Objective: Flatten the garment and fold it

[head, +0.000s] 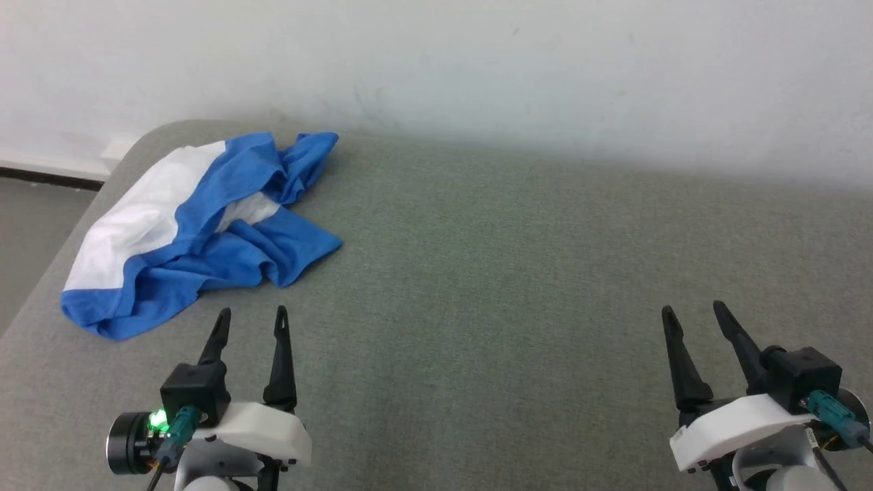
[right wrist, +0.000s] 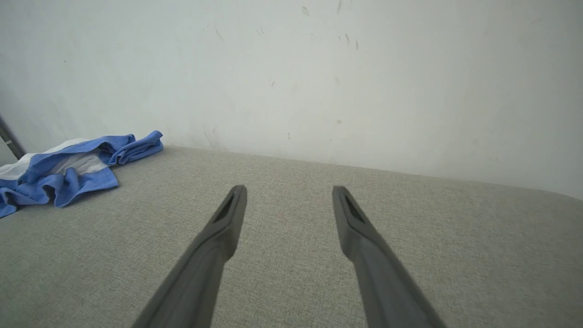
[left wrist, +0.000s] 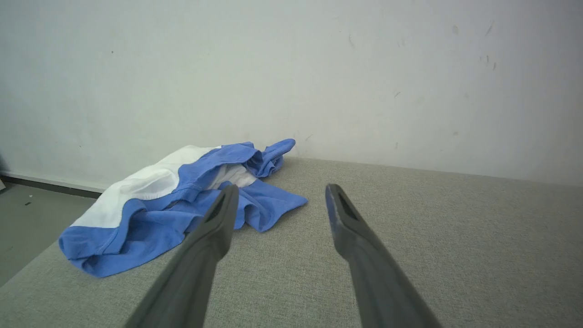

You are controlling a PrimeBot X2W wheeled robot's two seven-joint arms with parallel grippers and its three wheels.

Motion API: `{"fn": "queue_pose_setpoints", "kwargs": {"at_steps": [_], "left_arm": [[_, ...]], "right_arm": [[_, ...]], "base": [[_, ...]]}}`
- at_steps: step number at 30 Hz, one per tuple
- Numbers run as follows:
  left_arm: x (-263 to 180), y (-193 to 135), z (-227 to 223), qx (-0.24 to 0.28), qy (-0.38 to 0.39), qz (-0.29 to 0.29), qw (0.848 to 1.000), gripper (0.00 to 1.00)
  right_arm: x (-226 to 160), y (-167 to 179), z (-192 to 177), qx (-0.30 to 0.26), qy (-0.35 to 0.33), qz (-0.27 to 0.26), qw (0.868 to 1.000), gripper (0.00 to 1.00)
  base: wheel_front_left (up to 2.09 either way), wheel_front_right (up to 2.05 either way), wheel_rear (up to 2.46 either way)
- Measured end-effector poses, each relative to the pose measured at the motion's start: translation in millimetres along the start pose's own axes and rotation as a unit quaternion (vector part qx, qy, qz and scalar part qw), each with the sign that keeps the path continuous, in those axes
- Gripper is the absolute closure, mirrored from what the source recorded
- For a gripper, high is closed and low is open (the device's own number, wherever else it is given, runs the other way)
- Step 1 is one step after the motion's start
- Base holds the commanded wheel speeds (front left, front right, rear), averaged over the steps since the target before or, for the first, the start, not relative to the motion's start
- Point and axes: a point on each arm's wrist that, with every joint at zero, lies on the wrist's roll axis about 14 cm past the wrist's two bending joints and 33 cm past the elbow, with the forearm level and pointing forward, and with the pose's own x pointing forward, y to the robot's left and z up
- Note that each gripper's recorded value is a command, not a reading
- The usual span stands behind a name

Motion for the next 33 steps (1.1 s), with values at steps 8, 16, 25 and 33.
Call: {"fn": "queue_pose_setpoints", "kwargs": {"at_steps": [8, 16, 25, 33], "left_arm": [[-8.6, 17.3, 1.7, -0.001, -0.007, 0.027, 1.000, 0.00], [-17.7, 33.3, 3.3, -0.002, -0.013, 0.054, 0.998, 0.00], [-28.5, 49.6, 3.4, -0.003, -0.017, 0.081, 0.997, 0.00], [-37.9, 63.7, 3.8, -0.007, -0.022, 0.107, 0.994, 0.00]], "right_arm": [[9.1, 14.7, -3.3, 0.009, -0.001, 0.023, 1.000, 0.00], [16.8, 29.3, -5.5, 0.020, -0.003, 0.044, 0.999, 0.00], [23.8, 45.6, -7.9, 0.030, -0.004, 0.067, 0.997, 0.00], [29.0, 60.3, -9.8, 0.036, -0.006, 0.088, 0.995, 0.00]], "base": [[0.00, 0.00, 0.00], [0.00, 0.00, 0.00], [0.00, 0.00, 0.00], [0.00, 0.00, 0.00]]}}
